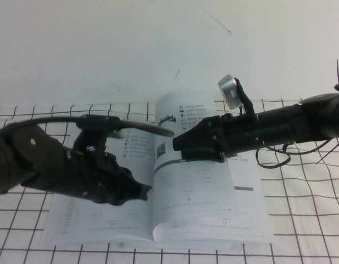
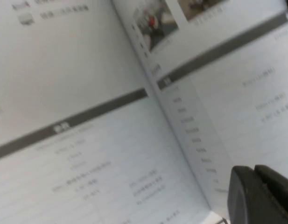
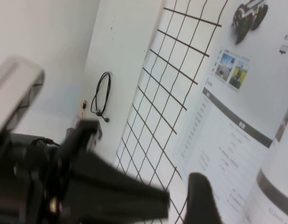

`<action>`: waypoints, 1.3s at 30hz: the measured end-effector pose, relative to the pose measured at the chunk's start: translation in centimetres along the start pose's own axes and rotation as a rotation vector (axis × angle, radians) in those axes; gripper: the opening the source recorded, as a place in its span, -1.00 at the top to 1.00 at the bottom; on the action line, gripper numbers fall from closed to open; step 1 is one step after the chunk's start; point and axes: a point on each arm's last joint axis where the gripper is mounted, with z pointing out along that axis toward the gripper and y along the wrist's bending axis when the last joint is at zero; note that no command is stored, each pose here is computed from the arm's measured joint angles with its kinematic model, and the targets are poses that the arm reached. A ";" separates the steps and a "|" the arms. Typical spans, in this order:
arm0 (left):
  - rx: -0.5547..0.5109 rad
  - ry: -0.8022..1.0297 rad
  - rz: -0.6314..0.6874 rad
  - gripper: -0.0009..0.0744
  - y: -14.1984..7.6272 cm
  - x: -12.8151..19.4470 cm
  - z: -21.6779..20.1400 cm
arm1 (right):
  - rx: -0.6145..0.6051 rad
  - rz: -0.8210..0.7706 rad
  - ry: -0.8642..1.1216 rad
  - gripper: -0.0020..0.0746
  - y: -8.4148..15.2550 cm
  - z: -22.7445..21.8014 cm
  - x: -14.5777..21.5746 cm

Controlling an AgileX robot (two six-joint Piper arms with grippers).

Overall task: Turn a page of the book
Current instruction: Open the closed book

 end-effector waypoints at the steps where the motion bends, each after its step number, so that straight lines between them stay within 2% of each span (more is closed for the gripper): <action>1: 0.004 0.009 0.015 0.98 -0.6 0.7 0.2 | 0.000 0.000 0.000 -0.14 0.0 0.0 0.0; 5: -0.001 -0.004 0.060 0.98 -2.7 3.6 0.6 | 0.000 0.000 0.000 -0.14 0.0 0.0 0.0; 11: -0.031 -0.141 0.038 0.98 -4.7 8.2 0.0 | 0.000 0.000 0.000 -0.14 0.0 0.0 0.0; 17: 0.003 -0.237 0.113 0.98 -7.0 11.4 0.1 | 0.000 0.000 0.000 -0.14 0.0 0.0 0.0; 21: -0.015 -0.302 0.144 0.98 -7.8 11.6 1.1 | 0.000 0.002 0.000 -0.14 0.0 0.0 0.0; 28: -0.114 -0.271 0.152 0.98 -7.3 11.6 4.7 | -0.003 0.004 0.002 -0.14 0.0 0.0 0.0; 39: -0.160 -0.356 0.145 0.98 -7.2 10.6 5.5 | -0.024 0.001 0.027 -0.14 0.5 0.6 0.4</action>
